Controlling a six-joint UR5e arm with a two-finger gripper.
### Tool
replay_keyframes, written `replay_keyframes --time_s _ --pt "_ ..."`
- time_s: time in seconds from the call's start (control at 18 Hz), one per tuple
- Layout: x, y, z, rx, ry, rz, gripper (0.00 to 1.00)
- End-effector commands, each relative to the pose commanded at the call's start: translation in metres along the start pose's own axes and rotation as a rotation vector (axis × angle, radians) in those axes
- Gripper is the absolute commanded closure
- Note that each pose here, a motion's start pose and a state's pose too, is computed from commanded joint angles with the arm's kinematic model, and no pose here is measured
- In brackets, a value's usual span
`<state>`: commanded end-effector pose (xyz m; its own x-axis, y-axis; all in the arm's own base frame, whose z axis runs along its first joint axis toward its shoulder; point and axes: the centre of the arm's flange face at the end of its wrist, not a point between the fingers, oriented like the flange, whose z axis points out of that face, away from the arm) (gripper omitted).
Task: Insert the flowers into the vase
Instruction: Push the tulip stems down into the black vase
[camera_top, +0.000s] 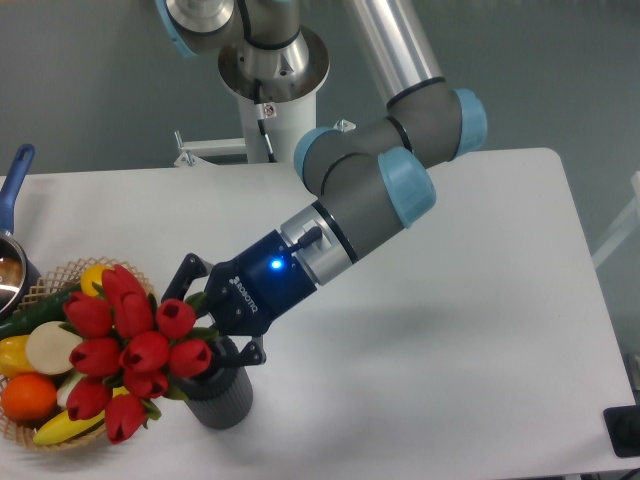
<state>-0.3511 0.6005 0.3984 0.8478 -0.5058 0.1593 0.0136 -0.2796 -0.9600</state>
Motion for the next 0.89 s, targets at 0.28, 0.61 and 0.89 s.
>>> replay_keyframes --time_s 0.28,0.61,0.89 --pt "0.014 0.05 0.001 -0.016 0.013 0.046 0.85" --pt "0.014 0.071 -0.012 -0.029 -0.009 0.029 0.8" --pt "0.013 0.096 -0.024 -0.034 -0.025 0.039 0.7"
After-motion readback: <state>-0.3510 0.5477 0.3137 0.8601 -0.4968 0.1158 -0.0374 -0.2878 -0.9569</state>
